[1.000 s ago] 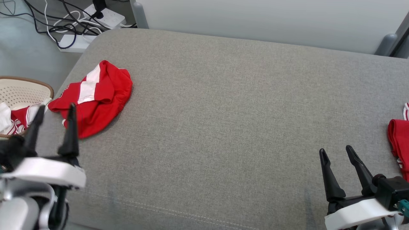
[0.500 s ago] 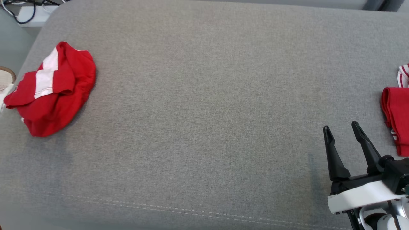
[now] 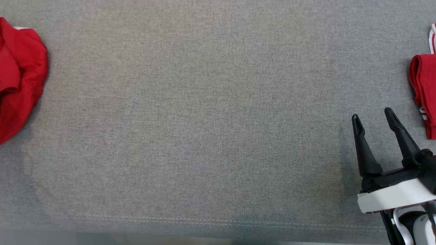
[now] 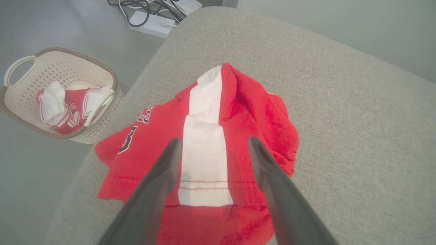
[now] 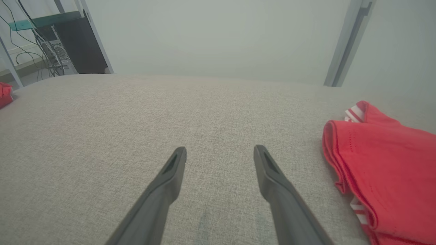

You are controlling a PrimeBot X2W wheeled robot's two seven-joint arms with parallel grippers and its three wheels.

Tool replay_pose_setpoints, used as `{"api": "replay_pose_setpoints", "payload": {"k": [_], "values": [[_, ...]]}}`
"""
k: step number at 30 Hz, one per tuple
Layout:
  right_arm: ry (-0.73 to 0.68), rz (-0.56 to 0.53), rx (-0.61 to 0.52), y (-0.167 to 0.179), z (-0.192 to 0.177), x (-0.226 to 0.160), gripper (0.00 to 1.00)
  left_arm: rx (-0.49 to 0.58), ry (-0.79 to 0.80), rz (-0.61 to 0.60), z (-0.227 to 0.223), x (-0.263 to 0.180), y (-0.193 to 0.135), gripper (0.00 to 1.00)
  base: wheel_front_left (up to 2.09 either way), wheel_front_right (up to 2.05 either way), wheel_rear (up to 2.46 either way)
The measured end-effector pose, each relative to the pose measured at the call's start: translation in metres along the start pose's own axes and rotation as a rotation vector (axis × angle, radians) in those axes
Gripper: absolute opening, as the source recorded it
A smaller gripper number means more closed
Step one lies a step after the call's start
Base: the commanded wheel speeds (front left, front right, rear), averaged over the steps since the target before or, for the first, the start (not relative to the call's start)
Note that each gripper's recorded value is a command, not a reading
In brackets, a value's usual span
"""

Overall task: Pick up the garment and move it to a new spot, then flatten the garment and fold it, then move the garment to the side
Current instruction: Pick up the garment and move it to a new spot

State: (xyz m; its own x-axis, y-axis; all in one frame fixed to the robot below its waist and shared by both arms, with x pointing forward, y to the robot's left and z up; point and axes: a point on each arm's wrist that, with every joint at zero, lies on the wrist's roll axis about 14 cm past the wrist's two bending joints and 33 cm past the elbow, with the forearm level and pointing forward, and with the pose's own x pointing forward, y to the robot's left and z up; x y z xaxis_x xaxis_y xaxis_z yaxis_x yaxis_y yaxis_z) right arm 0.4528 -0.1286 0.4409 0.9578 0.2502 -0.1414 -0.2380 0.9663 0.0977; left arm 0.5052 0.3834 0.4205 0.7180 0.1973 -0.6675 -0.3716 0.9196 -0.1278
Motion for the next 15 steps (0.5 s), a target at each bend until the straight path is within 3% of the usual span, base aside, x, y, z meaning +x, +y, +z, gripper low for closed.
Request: {"api": "replay_pose_setpoints", "payload": {"k": [8, 9, 10, 12, 15], "values": [[0.042, -0.012, -0.014, -0.010, -0.015, 0.006, 1.00, 0.014, 0.116, 0.031, -0.031, 0.029, 0.009, 1.00, 0.00, 0.00, 0.00], [0.042, -0.012, -0.015, -0.010, -0.016, 0.007, 1.00, 0.012, 0.129, 0.036, -0.034, 0.032, 0.010, 0.84, 0.00, 0.00, 0.00], [0.043, -0.011, -0.017, -0.011, -0.016, 0.009, 1.00, 0.008, 0.136, 0.041, -0.036, 0.033, 0.011, 0.50, 0.00, 0.00, 0.00], [0.038, -0.009, -0.018, -0.011, -0.015, 0.012, 1.00, 0.004, 0.150, 0.047, -0.039, 0.036, 0.013, 0.00, 0.00, 0.00, 0.00], [0.043, -0.007, -0.016, -0.011, -0.017, 0.014, 1.00, 0.007, 0.164, 0.063, -0.042, 0.040, 0.016, 0.00, 0.00, 0.00, 0.00]]}}
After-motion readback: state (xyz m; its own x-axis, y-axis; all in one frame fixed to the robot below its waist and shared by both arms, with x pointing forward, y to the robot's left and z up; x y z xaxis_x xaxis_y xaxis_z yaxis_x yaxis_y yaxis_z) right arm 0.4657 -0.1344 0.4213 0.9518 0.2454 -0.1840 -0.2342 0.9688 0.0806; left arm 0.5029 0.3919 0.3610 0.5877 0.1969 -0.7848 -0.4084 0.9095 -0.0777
